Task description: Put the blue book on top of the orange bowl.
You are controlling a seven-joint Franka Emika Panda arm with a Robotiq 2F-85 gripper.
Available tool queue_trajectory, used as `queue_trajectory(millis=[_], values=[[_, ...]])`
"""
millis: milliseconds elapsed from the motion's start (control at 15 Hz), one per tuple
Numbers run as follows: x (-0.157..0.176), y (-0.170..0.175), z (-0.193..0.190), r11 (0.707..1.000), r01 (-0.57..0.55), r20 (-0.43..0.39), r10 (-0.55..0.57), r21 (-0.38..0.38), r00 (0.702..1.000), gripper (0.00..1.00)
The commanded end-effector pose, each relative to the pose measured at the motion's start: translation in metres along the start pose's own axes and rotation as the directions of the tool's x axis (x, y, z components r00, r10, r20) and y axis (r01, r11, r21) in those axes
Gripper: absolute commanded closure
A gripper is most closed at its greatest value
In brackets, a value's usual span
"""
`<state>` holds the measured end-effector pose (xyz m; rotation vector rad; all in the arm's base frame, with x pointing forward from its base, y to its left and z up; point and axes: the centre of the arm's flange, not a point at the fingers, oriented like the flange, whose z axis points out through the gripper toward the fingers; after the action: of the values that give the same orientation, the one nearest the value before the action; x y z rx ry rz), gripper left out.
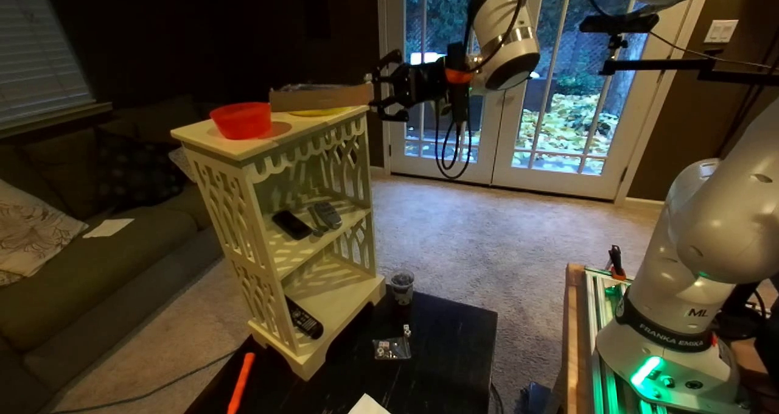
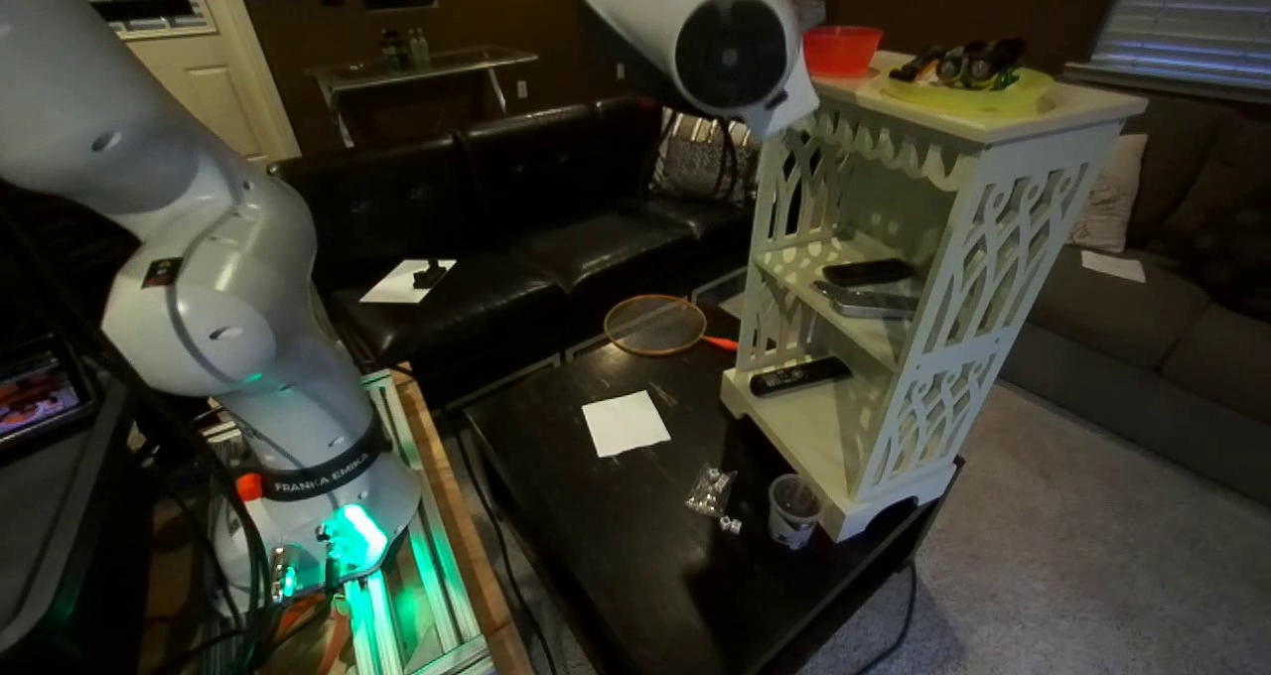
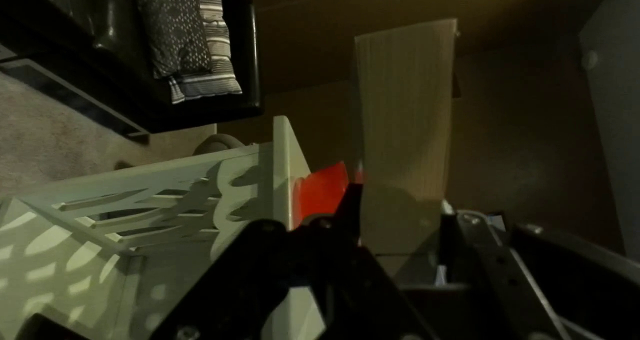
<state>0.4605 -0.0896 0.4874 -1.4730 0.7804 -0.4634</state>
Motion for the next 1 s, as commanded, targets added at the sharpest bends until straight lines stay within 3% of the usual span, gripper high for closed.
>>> queue_trajectory(millis=[0,467,600,667,800,867,933], values=[[-0.017,-0.053,0.016,1.0,-0.029,-0.1,0.028,-0.003,0.995,0.92],[-0.079,-0.069,0.073,0.996,-0.049,-0.211,0.064,0.077,0.975,0.92],[-0.094,-0.056,0.084,0.991,-0.104,-0.166,0.116,0.083,0.979,0.92],[-0.08,-0.058,0.078,0.996,-0.08,-0.182,0.087,0.046,0.979,0.67],[-0.089,-0.054,0.085,0.995,-0.091,-0.163,0.096,0.042,0.982,0.67],[-0.089,-0.052,0.085,0.995,-0.093,-0.163,0.099,0.042,0.982,0.92],[-0.09,-0.049,0.09,0.995,-0.081,-0.191,0.092,0.066,0.977,0.92]])
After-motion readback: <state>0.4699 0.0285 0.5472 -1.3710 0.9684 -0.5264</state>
